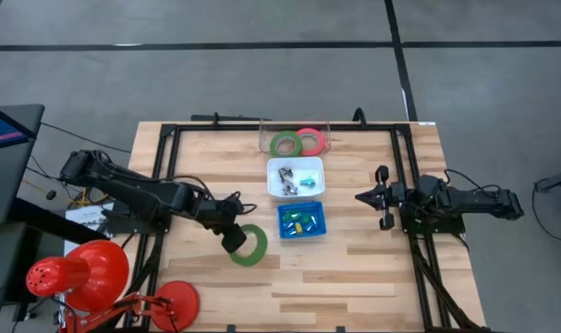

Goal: Pick and place Stapler, Stapler remover, tape
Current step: Put the green tape into the transparent bin

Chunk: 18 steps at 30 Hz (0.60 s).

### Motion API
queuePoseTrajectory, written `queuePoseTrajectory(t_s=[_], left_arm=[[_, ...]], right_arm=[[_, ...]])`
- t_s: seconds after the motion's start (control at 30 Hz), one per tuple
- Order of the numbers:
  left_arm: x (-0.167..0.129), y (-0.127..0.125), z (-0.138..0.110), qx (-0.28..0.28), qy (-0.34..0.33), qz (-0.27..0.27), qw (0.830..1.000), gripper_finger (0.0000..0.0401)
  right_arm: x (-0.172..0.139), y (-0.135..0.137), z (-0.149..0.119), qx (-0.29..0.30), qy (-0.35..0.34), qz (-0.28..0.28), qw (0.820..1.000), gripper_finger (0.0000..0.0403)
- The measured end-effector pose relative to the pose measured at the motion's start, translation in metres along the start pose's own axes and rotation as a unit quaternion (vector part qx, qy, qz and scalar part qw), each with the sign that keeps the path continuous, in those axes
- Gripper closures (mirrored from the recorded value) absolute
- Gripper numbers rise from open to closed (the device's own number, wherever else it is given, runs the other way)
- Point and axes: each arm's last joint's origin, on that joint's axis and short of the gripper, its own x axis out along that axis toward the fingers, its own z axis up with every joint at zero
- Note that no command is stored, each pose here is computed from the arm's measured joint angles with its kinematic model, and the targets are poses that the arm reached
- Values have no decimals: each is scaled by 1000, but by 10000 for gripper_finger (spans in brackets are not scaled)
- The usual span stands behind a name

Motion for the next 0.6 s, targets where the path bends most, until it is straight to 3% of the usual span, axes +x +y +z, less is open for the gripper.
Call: queuePoseTrajectory(t_s=[0.37, 0.6], left_arm=[[-12, 6, 52, 96, -150, -64, 982, 309], [-29, 27, 79, 144, -221, -39, 964, 309]], right_arm=[[0, 0, 0, 0, 0, 0, 1000, 402], [0, 0, 0, 0, 0, 0, 1000, 402]])
